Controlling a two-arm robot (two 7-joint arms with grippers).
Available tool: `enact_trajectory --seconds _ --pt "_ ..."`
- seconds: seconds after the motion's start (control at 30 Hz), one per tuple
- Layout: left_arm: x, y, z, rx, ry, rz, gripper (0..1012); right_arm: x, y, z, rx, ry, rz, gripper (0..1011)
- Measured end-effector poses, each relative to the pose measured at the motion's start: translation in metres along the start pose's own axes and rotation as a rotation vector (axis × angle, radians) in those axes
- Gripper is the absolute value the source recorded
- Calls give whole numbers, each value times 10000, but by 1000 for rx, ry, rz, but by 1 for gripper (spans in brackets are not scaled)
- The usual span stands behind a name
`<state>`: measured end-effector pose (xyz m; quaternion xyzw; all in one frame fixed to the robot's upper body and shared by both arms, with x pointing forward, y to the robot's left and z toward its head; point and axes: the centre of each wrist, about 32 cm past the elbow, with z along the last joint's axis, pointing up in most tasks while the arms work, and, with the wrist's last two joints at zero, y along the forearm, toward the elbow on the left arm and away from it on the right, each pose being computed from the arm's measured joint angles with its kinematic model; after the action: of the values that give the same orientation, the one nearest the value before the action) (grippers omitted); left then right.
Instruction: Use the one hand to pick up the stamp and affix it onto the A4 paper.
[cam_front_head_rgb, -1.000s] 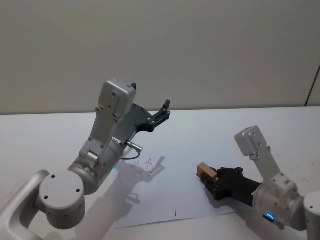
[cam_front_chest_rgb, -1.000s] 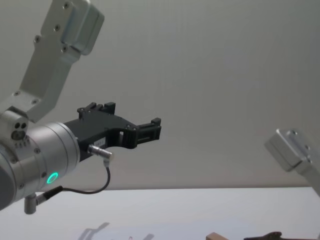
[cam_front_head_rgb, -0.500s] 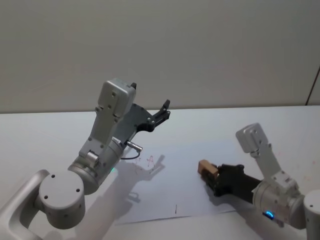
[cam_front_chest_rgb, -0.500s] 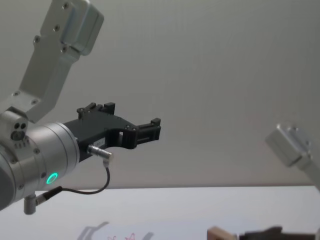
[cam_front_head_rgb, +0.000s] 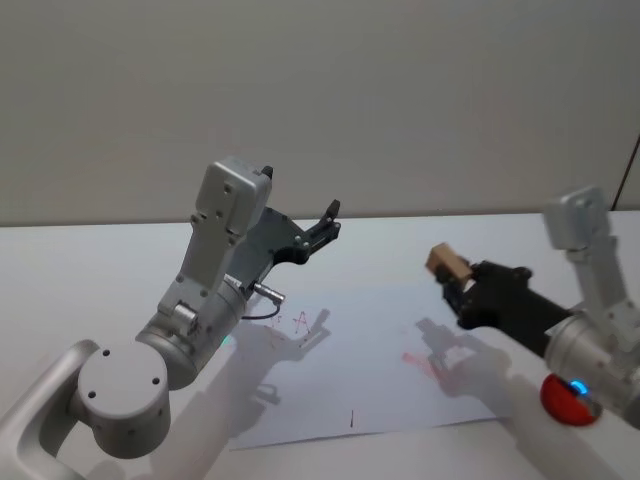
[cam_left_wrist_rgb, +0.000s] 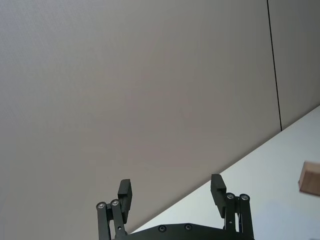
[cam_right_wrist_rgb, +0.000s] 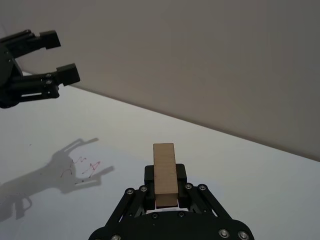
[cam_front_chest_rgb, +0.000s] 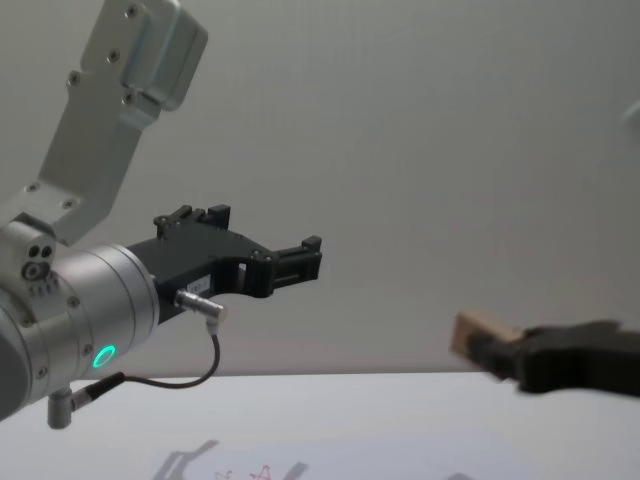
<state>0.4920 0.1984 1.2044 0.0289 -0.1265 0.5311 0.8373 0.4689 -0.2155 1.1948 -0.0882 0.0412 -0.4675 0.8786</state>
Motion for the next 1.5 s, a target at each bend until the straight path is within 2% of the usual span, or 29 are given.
enact_trajectory --seconds 0.1,0.3,0.33,0.53,0.6,0.73,0.93,1.07,1.5 --pt "0 0 0 0 0 0 1001 19 -138 44 20 15 -40 217" --pt "0 0 0 0 0 0 1001 42 -411 40 18 47 -110 217" --pt "0 0 0 0 0 0 1001 48 -504 21 11 56 -129 217" --pt "0 0 0 0 0 0 1001 58 -810 -71 -27 92 -199 217" --pt "0 0 0 0 0 0 1001 66 -975 -136 -56 112 -235 217" --pt "0 0 0 0 0 0 1001 78 -1158 -212 -92 127 -270 217" --pt "0 0 0 0 0 0 1001 97 -1304 -272 -130 138 -295 217" --pt "0 0 0 0 0 0 1001 107 -1342 -293 -151 140 -296 217" --pt "0 0 0 0 0 0 1001 145 -1275 -353 -203 129 -263 217"
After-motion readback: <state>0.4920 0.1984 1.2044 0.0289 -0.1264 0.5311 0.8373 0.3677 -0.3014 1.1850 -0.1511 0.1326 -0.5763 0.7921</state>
